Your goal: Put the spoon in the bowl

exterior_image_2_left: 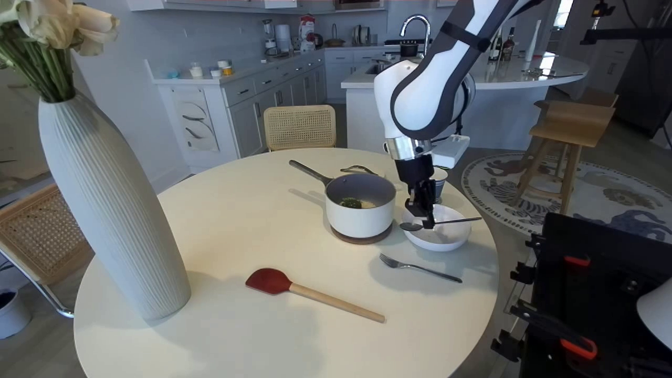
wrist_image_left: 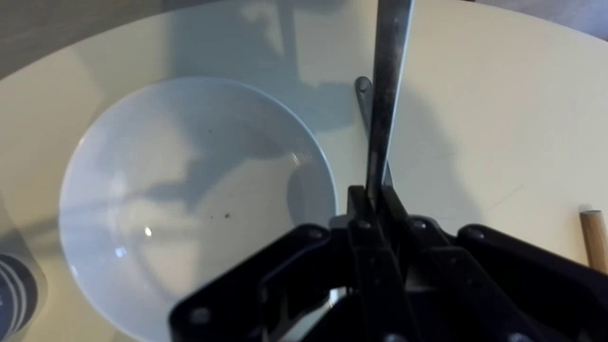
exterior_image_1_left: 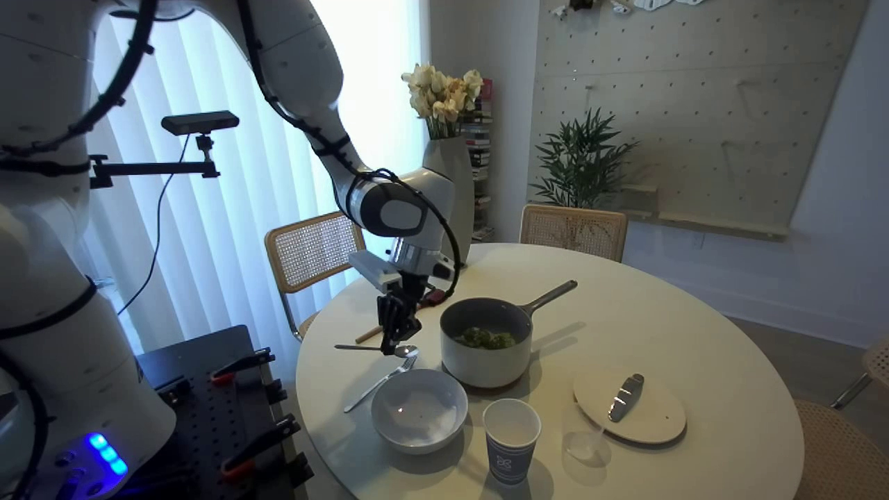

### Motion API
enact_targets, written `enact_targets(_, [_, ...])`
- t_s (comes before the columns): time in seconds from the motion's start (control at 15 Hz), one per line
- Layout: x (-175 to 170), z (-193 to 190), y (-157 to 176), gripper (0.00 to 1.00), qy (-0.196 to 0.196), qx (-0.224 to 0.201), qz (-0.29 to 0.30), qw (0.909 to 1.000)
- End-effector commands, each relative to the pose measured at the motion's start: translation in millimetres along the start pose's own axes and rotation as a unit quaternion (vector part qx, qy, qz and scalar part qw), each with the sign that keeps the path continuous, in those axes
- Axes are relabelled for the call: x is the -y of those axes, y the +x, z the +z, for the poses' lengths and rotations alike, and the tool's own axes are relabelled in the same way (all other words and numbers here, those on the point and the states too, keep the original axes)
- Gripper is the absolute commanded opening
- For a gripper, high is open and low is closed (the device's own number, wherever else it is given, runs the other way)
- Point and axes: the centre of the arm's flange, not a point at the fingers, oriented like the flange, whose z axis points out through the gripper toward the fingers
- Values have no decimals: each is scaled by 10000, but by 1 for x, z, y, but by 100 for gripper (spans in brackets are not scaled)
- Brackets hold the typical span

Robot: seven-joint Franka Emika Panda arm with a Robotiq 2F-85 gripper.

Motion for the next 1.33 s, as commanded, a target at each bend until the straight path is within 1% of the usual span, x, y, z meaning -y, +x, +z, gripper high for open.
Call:
enact_targets(0.0, [-24,-3,-7,2,1,270,178,9995])
enact_targets(0.2, [-43,8,-8,2,58,372,353,9987])
enact_targets(0.4, [-54,25,-6,2,124,507,449,9976])
enact_targets(0.8, [-58,62,7,2,231,766,499,9955])
enact_targets(1.27, [-60,76,24,2,184,795,495,9954])
